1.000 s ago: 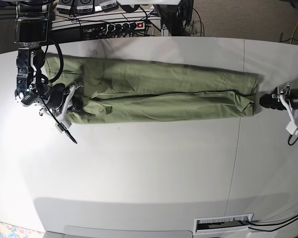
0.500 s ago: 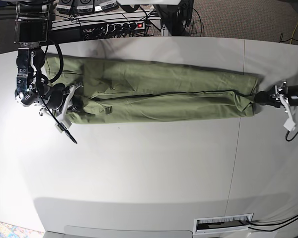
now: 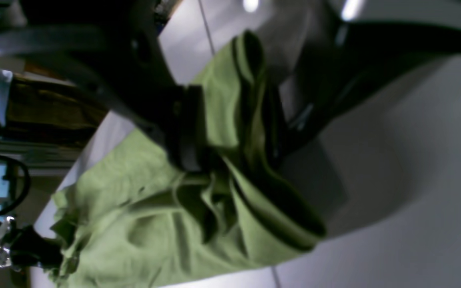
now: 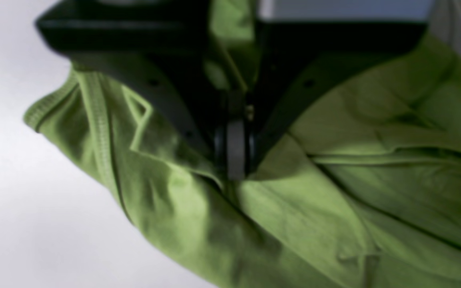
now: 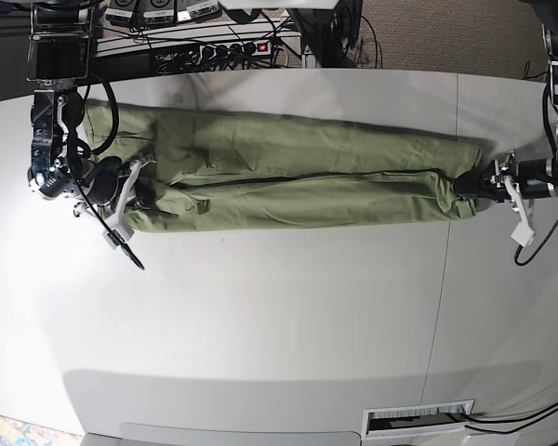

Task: Fold the T-shirt properly
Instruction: 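Lower the left gripper onto the strip's hem end and close it, then drag the hem end with the left gripper toward the right gripper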

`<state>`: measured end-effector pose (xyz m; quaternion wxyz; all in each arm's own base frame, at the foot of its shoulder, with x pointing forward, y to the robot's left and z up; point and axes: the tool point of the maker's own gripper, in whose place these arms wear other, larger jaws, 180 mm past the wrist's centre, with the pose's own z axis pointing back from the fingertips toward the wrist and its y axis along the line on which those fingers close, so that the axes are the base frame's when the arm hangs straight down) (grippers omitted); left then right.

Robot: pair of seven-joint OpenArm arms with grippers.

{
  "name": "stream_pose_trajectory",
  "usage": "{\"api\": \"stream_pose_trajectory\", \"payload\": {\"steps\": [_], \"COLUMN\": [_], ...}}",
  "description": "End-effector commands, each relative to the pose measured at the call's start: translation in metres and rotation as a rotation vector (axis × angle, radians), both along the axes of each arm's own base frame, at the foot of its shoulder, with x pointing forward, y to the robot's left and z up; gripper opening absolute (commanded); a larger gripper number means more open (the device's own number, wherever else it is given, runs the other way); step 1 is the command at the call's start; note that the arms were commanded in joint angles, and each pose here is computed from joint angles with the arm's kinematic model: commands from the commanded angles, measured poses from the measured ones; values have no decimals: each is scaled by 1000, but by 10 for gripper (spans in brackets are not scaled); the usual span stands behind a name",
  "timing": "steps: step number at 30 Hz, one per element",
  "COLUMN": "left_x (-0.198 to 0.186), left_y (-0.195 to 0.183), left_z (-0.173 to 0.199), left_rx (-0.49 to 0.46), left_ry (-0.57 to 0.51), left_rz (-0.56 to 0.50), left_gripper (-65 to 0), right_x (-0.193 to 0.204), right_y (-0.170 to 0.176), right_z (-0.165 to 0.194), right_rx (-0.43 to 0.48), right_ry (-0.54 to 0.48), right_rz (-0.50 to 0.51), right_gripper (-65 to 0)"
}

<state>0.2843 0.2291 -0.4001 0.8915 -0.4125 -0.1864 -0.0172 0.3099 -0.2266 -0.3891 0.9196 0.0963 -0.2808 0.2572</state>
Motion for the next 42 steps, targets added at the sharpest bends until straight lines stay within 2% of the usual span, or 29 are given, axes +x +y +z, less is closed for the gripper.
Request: {"api": "stream_pose_trajectory", "payload": {"steps": [1,3,6,7,10,14,22,26,32,36,40,42], "left_x": [6,7,5,3,-3,2,12,4,-21,-23,-8,1], "left_y": [3,-1,-5,-5,-6,-13,-48,-69,-126,-161,-188,-195], "left_z": [8,7,5,5,4,12,55,72,89,102,125,123], "left_rx": [6,-4,-9,-6,5,6,40,50,-31,-122,-244,-223], "left_ry": [-23,-23,-16,-7,14,-22,-192,-272,-385,-449,-533,-565], "left_rz": [-5,-7,-18,-29,-65,-91,-265,-355,-469,-475,-392,-358], "left_gripper": [-456,-513,-638,-650,-650,-650,-650,-650,-650,-650,-650,-650], "right_x": [7,7,7,7,7,7,5,5,5,5,5,5], "right_y": [-6,-6,-6,-6,-6,-4,-5,-5,-5,-4,0,0], "right_z": [10,10,10,10,11,11,9,10,10,10,11,11], "right_rx": [-11,-11,-11,-11,-6,7,-4,-2,-1,5,28,28], "right_ry": [-25,-25,-25,-25,-25,-27,-9,-13,-14,-13,-10,-9], "right_rz": [-4,-4,-4,-4,-4,-4,-4,-4,-4,-4,-4,-4], "right_gripper": [-650,-650,-650,-650,-650,-650,-650,-650,-650,-650,-650,-650]}}
